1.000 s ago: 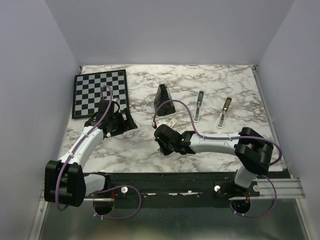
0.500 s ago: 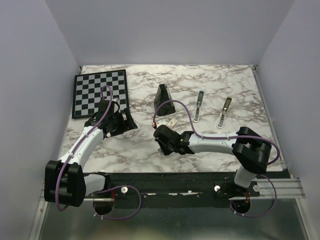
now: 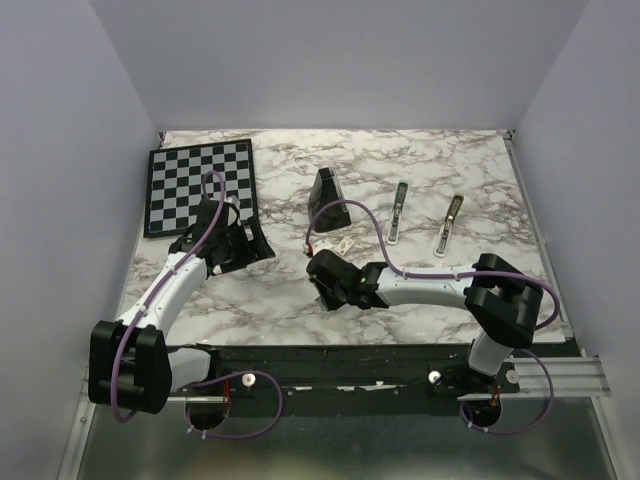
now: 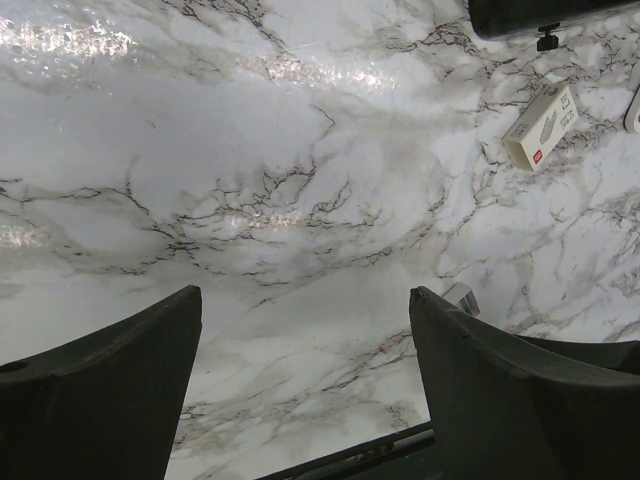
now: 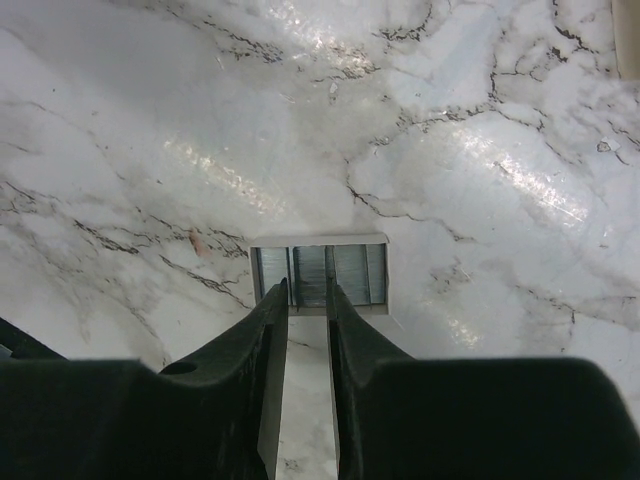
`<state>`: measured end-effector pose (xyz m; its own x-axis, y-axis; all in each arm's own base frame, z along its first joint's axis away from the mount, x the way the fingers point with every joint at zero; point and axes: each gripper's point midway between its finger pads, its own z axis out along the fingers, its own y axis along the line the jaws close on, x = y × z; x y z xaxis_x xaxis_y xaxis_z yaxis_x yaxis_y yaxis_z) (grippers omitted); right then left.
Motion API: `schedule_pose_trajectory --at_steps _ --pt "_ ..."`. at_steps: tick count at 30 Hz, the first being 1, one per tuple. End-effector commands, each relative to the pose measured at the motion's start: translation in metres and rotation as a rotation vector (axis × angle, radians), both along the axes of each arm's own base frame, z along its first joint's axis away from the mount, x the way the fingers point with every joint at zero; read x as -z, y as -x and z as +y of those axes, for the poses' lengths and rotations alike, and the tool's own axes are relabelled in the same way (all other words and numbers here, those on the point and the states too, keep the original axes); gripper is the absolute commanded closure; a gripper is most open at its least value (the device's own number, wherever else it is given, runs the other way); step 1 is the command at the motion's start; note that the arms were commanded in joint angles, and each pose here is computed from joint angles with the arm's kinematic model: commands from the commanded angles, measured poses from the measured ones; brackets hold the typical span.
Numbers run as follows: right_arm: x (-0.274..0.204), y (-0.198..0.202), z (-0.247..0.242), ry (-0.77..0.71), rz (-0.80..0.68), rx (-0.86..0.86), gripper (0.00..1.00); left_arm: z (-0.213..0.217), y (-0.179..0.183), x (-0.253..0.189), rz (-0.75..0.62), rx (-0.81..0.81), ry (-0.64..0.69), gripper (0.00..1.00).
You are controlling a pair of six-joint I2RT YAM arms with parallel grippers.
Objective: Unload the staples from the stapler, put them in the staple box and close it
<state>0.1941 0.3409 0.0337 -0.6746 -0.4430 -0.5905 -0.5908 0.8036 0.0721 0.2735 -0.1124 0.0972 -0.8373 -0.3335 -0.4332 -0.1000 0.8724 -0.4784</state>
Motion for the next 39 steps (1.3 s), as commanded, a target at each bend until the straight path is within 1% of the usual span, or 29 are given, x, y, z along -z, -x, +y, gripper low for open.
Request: schedule_pose_trajectory --at_steps 1,5,8,11,15,17,18,22,28,31,39 --pt "-0.011 -0.002 0.012 -0.026 -0.022 -0.003 0.70 -0.002 0.006 0.001 0.009 0.022 0.014 0.09" --pt "-0.027 -0.004 0.013 -0.050 -0.039 0.006 0.69 -0.002 0.006 -0.003 -0.005 0.022 0.014 0.09" --pt "-0.043 -0.012 0.009 -0.060 -0.088 0.032 0.65 -0.001 0.006 -0.004 -0.014 0.016 0.012 0.09" --pt "-0.051 -0.033 -0.001 -0.028 -0.150 0.095 0.55 0.002 0.005 -0.004 -0.015 0.001 -0.002 0.09" --pt "-0.051 -0.063 -0.015 0.034 -0.168 0.156 0.38 0.006 0.004 -0.008 -0.032 -0.014 -0.024 0.09" --pt "-0.052 -0.079 -0.026 0.041 -0.167 0.193 0.34 0.007 0.004 -0.009 -0.038 -0.017 -0.023 0.09" --pt "-0.052 -0.084 -0.029 0.042 -0.165 0.204 0.30 0.006 0.004 -0.009 -0.039 -0.014 -0.019 0.09" --pt "-0.055 -0.110 -0.054 0.021 -0.147 0.292 0.28 0.001 0.007 -0.010 -0.040 0.010 0.007 0.11" --pt "-0.054 -0.134 -0.069 -0.033 -0.099 0.365 0.25 -0.004 0.007 -0.013 -0.068 0.047 0.024 0.13" --pt "-0.047 -0.147 -0.070 -0.060 -0.064 0.376 0.22 -0.005 0.008 -0.012 -0.066 0.050 0.026 0.14" --pt "-0.035 -0.160 -0.057 -0.119 0.006 0.449 0.22 -0.005 0.007 -0.013 -0.066 0.048 0.025 0.14"
